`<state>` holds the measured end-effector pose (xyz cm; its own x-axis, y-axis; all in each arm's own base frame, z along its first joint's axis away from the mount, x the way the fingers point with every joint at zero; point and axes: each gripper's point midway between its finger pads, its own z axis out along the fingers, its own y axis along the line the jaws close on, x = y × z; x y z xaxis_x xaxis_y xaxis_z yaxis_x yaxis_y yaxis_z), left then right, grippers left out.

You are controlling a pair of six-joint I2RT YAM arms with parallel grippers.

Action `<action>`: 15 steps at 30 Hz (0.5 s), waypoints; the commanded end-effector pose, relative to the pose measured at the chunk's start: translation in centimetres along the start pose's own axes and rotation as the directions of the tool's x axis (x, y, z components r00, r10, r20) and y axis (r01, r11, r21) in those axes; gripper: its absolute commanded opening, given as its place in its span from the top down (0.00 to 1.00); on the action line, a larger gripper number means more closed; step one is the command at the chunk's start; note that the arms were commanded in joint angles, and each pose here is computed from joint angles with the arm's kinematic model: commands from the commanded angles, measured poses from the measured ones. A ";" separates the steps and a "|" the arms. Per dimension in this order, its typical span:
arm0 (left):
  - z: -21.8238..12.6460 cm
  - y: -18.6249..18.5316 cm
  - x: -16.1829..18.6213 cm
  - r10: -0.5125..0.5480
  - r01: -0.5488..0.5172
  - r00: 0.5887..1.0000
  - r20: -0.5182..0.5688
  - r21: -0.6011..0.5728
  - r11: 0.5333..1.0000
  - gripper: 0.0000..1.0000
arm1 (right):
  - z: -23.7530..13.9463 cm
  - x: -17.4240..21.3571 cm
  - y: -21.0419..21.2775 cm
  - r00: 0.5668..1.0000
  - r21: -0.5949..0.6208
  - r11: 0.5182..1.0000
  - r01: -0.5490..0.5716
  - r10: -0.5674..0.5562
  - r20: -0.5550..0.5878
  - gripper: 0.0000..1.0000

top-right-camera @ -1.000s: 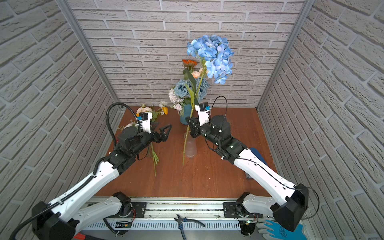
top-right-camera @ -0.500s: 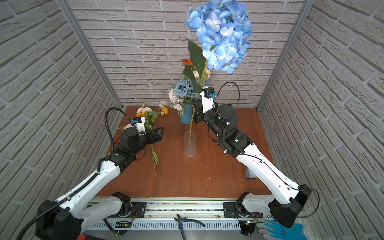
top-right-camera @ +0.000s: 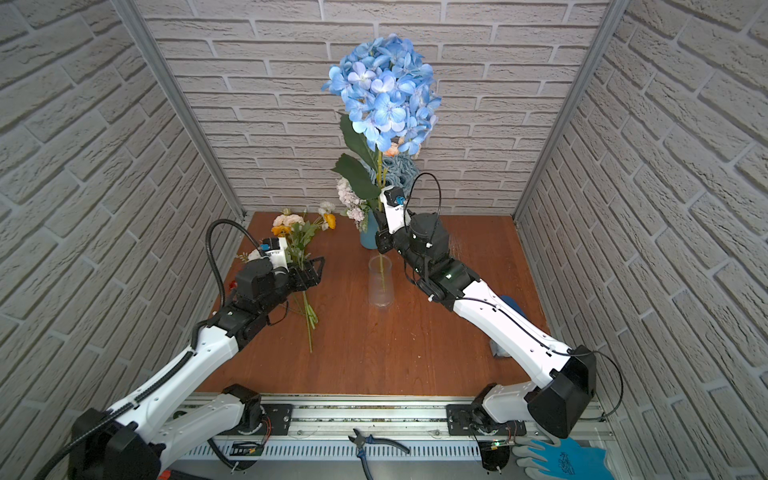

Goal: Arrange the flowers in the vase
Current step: 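Raise the hydrangea over the glass vase with the right gripper while the left withdraws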

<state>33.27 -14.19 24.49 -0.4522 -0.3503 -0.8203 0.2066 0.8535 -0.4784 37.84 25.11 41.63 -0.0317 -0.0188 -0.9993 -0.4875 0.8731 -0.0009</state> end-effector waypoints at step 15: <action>-0.4 0.2 -0.7 -0.011 0.011 0.999 0.036 0.001 1.000 0.02 | -2.3 -9.1 -0.8 0.968 0.035 0.999 0.015 -0.023 0.249 0.94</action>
<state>33.26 -14.03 24.15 -0.4578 -0.3596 -0.8131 0.1951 0.8516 -0.4864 37.16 24.43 46.65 0.0772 0.0319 -0.9965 -0.4798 0.8773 -0.0091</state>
